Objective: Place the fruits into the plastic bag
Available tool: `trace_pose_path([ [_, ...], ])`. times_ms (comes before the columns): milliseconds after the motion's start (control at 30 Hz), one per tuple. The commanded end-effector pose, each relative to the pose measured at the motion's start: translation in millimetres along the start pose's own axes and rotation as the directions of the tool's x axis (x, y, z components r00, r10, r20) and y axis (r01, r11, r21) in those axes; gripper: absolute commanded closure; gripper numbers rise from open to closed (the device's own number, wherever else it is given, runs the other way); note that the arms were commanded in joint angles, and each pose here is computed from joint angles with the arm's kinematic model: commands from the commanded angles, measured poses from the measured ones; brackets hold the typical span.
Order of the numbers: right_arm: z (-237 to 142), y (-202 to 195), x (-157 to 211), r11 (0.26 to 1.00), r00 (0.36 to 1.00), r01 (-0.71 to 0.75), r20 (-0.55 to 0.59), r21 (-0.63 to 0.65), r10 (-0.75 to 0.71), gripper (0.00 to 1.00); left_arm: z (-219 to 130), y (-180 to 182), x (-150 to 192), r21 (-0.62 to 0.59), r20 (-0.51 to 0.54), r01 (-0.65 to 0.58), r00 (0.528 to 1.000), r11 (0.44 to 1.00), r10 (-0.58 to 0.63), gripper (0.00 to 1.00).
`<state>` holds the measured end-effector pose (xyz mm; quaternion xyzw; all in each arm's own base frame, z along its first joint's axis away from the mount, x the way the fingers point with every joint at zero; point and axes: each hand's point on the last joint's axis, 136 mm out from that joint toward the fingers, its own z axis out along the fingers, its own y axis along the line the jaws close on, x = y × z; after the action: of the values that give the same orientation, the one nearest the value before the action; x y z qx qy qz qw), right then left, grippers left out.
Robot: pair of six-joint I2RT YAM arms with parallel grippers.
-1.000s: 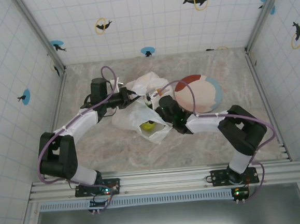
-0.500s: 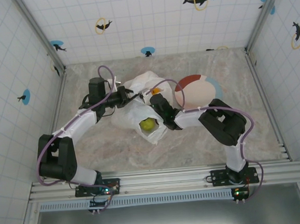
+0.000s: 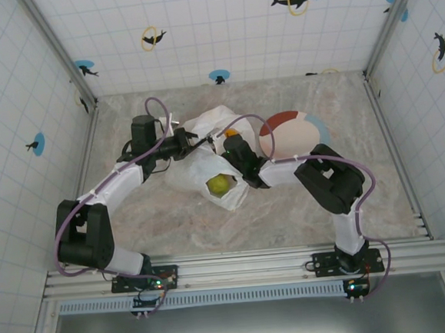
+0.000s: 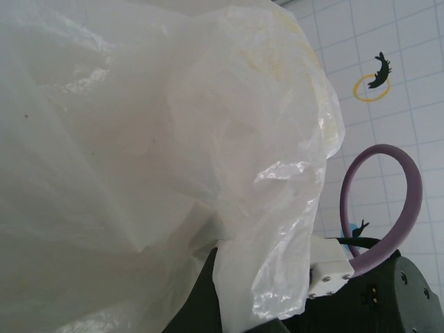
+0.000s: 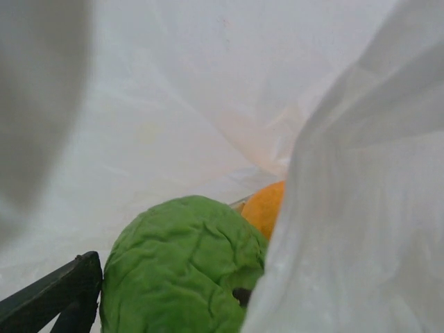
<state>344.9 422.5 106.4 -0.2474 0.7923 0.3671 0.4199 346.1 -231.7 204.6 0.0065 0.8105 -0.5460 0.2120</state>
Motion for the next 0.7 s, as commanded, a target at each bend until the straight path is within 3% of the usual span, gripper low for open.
trace_pose_path([
  [0,-8,3,-22,1.000,0.999,0.030,0.025,-0.002,-0.030,0.02,-3,-12,0,0.035,0.002,-0.035,0.999,0.999,0.035,1.00],
  [667,-52,-10,-18,0.997,0.996,0.073,-0.060,0.005,-0.072,0.00,-5,-9,-2,0.030,0.007,-0.029,1.000,0.999,0.028,1.00],
])
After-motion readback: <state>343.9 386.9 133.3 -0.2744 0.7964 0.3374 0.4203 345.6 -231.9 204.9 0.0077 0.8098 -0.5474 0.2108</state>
